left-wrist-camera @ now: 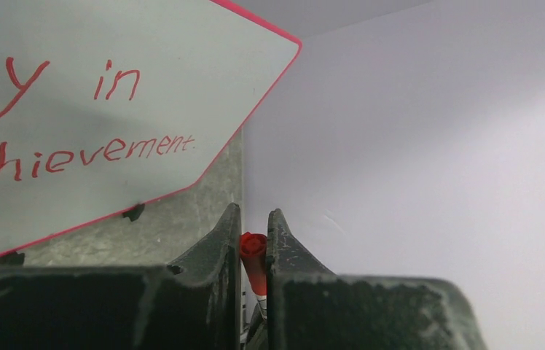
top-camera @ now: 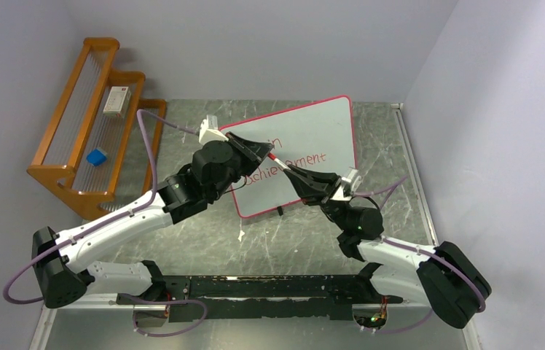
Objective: Write a sentence on the whiteboard
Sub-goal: Close the whiteboard marker at the center of the board.
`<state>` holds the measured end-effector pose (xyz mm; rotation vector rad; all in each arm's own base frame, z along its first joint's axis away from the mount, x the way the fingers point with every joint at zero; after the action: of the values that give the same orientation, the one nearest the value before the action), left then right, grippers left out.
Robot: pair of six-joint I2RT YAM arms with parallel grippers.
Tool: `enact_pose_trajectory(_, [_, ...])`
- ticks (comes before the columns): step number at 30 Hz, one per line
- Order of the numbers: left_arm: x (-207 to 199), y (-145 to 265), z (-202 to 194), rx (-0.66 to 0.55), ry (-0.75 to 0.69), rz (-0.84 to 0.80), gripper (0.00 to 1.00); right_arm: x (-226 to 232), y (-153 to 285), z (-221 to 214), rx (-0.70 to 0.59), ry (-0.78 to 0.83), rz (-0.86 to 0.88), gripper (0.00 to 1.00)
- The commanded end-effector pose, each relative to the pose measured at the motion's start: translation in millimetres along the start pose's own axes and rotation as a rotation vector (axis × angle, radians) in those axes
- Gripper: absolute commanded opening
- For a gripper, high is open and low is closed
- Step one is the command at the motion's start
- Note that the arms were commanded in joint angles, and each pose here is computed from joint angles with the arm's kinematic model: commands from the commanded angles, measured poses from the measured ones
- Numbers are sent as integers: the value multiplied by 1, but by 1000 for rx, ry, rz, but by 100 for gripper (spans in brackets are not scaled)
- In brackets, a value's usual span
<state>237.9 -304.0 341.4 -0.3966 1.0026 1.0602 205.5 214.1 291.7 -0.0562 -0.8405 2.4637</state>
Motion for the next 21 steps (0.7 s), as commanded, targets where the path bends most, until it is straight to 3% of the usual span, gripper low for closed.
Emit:
enact_pose_trajectory(1, [3,5,-11,59,56,-38,5,7,-9,22,-107,31,28,0])
enact_pose_trajectory(10, [-1,7,-42,210,158,-115,5,7,-17,32,-174,5,26,0])
enact_pose_trajectory(21, [-18,24,-65,268,186,-196,5,2,-30,34,-200,-27,7,0])
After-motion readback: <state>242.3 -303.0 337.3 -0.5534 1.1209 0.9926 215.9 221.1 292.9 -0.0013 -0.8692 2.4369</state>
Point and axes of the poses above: each gripper's point midway between its finger pads, its own y axis back along the fingers, its own x axis along the line the jaws close on, z = x × y, the point moved 4 cm from there along y, back along the fingers, and after that the axes turned 9 degrees about -y, right-handed, at the moved point
